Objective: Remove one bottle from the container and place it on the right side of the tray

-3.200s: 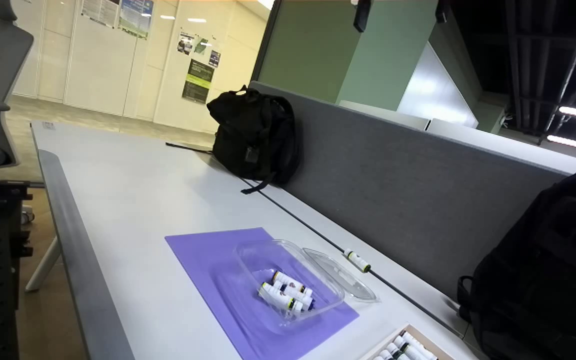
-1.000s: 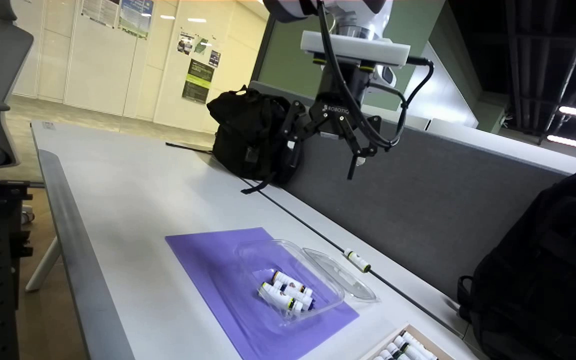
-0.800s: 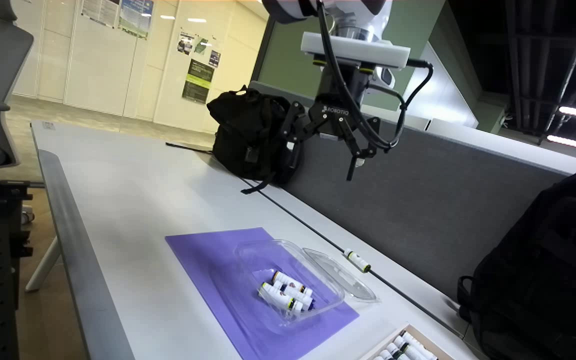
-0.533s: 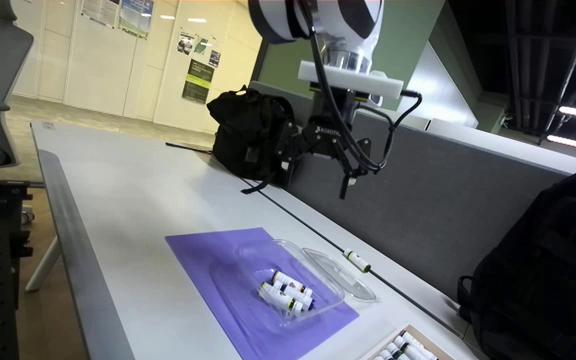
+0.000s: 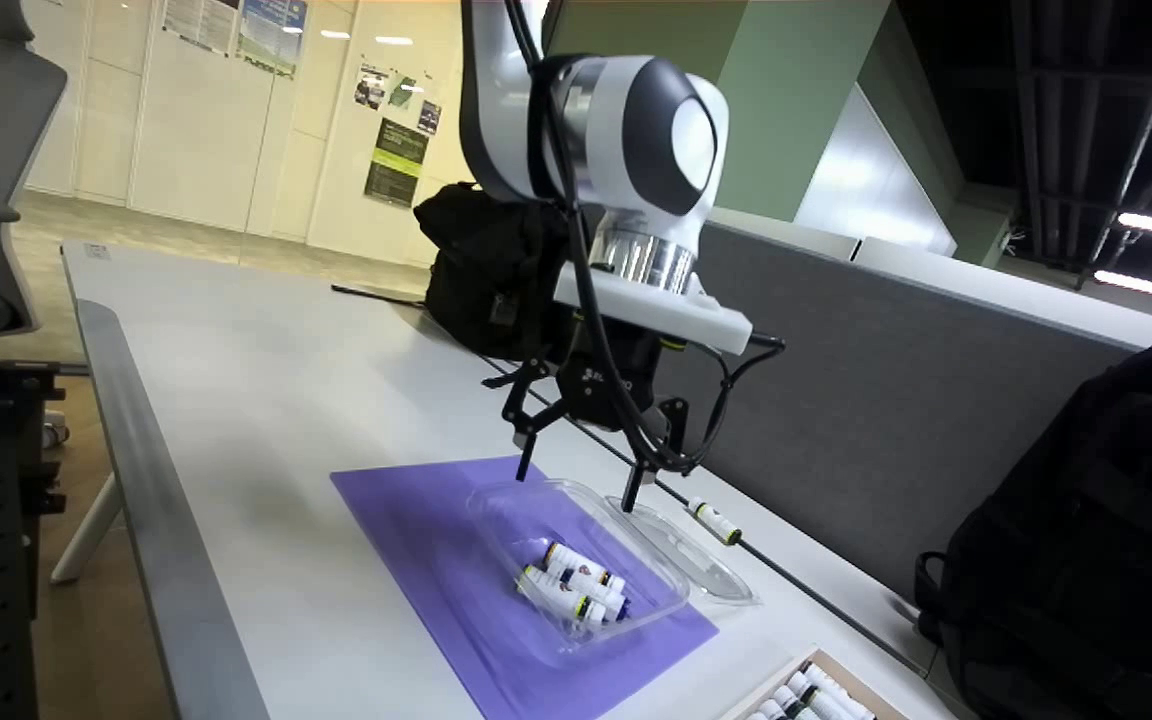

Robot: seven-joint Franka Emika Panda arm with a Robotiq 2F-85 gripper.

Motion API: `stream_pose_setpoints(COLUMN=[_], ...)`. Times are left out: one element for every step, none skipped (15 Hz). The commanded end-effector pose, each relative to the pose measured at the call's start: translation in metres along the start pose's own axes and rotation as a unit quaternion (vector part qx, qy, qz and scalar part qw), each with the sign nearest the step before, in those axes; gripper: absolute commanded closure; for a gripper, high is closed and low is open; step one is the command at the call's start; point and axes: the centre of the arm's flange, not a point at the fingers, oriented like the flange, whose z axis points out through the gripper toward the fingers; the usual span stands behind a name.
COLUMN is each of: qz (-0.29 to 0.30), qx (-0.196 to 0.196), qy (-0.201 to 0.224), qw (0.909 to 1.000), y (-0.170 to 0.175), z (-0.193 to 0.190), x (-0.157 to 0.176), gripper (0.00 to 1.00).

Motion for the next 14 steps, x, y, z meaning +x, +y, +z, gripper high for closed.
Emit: stream_pose_setpoints(qz=[0.009,0.014,0.017,0.021,0.030,0.010,0.009,0.008,0.008,0.007,0.007,0.007,0.007,0.007], qx=[-0.003,-0.001,0.002,0.006,0.005,0.007,0.007,0.009,0.009,0.009,0.009,0.009,0.009,0.009], qy=[-0.002,0.000,0.000,-0.002,-0.010,-0.004,-0.004,-0.005,-0.005,-0.005,-0.005,-0.005,-0.005,-0.005], qw=[1.0000,0.9999,0.9998,0.9998,0.9995,0.9999,0.9999,0.9999,0.9999,0.9999,0.9999,0.9999,0.9999,0.9999], y=[0.018,0.021,0.023,0.026,0.027,0.017,0.018,0.017,0.017,0.017,0.016,0.016,0.016,0.016], z=[0.025,0.029,0.032,0.035,0.037,0.036,0.038,0.040,0.040,0.040,0.040,0.040,0.040,0.040], x=[0.010,0.012,0.014,0.015,0.017,0.009,0.010,0.010,0.010,0.011,0.011,0.011,0.011,0.011], gripper=[0.00,0.00,0.00,0.00,0.00,0.00,0.00,0.00,0.00,0.00,0.00,0.00,0.00,0.00])
